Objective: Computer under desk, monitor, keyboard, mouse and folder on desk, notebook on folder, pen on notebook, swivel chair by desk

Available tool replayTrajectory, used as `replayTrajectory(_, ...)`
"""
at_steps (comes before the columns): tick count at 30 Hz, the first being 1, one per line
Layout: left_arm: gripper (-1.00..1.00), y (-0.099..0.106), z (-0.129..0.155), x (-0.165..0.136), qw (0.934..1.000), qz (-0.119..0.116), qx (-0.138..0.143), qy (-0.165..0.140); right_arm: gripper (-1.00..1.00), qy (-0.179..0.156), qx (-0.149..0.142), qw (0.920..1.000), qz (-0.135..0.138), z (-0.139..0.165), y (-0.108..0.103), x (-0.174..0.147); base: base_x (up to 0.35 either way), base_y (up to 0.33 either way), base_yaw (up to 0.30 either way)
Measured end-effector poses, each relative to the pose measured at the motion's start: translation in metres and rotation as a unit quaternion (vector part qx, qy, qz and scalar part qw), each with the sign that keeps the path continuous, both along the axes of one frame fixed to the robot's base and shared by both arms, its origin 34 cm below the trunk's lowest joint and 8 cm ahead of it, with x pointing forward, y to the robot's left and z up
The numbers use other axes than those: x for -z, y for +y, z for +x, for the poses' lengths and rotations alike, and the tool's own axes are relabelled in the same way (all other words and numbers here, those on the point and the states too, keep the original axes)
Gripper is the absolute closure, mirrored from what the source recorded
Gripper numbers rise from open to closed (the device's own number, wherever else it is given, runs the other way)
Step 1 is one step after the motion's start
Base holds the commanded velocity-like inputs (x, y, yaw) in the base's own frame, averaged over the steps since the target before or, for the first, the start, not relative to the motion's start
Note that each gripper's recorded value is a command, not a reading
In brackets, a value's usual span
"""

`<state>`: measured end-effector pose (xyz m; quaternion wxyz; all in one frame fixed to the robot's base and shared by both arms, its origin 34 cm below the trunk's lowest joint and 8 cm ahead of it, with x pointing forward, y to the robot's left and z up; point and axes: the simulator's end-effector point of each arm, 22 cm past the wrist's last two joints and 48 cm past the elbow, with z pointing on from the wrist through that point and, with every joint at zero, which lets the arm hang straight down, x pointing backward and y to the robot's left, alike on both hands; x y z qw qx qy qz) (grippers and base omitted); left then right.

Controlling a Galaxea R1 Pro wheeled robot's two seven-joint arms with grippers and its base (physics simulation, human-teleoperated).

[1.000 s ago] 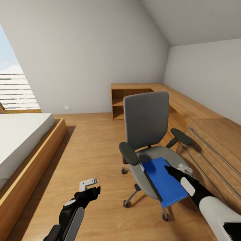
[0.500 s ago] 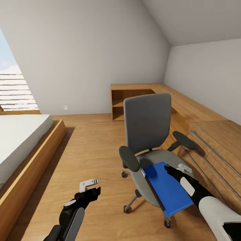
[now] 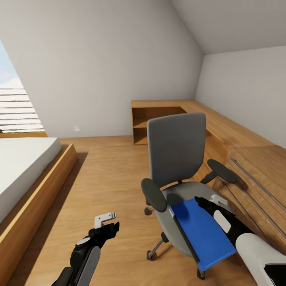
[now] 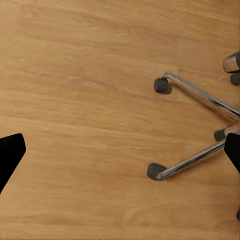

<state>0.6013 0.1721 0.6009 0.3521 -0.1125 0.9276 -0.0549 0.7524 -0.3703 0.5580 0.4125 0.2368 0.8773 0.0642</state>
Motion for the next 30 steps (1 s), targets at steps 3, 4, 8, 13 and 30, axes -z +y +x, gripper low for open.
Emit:
replayTrajectory(3,-1.00,0.000,0.000,0.000,1.0000,0.000,0.000,0.000,-1.00,0.000,0.000,1.0000,0.000,0.000,0.000,0.000,0.128,0.000,0.000)
replayTrajectory(4,-1.00,0.000,0.000,0.000,1.0000,0.000,0.000,0.000,-1.00,0.000,0.000,1.0000,0.000,0.000,0.000,0.000,0.260,0.000,0.000)
replayTrajectory(8,-1.00,0.000,0.000,0.000,1.0000,0.000,0.000,-0.001,-1.00,0.000,0.000,1.0000,0.000,0.000,0.000,0.000,0.249,0.000,0.000)
replayTrajectory(13,-1.00,0.000,0.000,0.000,1.0000,0.000,0.000,-0.001,-1.00,0.000,0.000,1.0000,0.000,0.000,0.000,0.000,0.092,0.000,0.000)
replayTrajectory(30,-1.00,0.000,0.001,-0.001,1.0000,-0.001,0.000,-0.002,-1.00,0.013,-0.057,0.9977,-0.035,-0.001,0.031,0.007,0.007,0.000,0.000)
